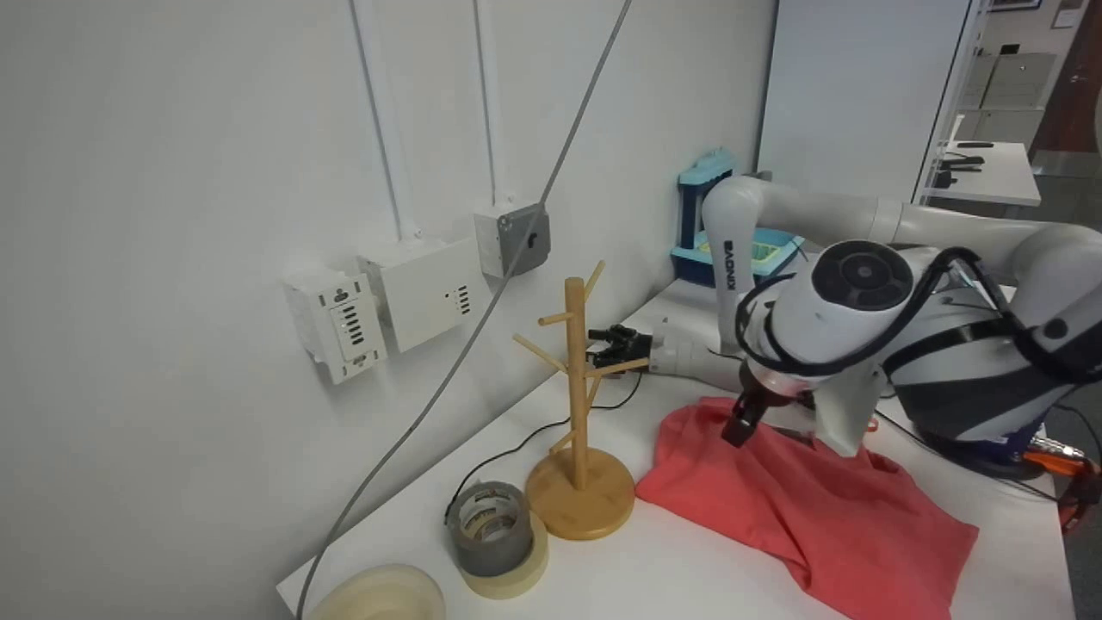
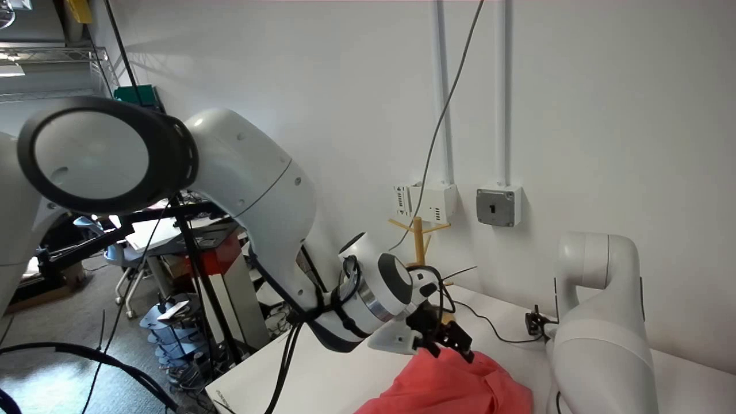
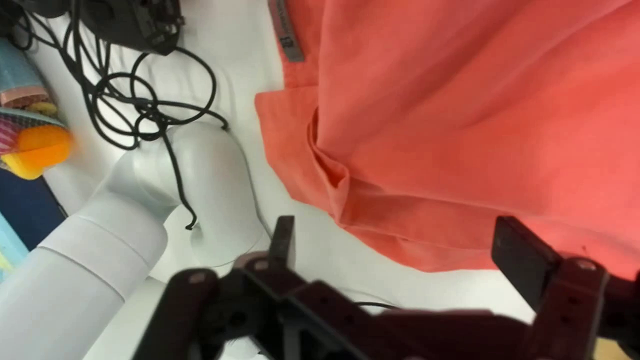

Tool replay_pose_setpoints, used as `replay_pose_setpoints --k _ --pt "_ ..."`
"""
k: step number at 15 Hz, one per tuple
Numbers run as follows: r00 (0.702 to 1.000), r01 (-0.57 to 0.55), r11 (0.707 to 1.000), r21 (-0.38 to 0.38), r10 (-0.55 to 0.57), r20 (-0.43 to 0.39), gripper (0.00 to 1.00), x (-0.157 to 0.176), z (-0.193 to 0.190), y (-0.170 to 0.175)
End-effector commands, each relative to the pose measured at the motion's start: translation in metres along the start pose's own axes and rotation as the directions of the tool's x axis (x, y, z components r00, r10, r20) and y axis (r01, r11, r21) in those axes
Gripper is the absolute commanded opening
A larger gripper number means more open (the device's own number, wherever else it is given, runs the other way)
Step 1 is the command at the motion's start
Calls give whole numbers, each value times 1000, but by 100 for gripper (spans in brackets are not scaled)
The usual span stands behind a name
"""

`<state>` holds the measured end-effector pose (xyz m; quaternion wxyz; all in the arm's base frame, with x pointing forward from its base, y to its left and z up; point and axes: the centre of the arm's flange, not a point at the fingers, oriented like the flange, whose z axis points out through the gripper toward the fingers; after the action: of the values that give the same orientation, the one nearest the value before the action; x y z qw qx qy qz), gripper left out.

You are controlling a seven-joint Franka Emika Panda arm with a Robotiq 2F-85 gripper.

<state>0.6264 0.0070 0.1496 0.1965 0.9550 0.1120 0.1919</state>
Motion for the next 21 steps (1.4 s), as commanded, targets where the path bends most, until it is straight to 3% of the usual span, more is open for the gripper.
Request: replay_pose_setpoints --k 1,7,12,18,19,21 --pt "999 -30 992 127 28 20 100 -36 -57 5" --pt "996 -94 958 271 92 21 100 -86 -118 -6" --pt "990 -123 929 349 140 -23 100 -118 -162 -3" --pt "983 -114 914 388 162 -92 100 -145 -198 -2" --pt "985 -127 919 374 162 -66 100 -134 -171 -18" --pt "984 -125 917 378 164 -73 100 -139 -179 -18"
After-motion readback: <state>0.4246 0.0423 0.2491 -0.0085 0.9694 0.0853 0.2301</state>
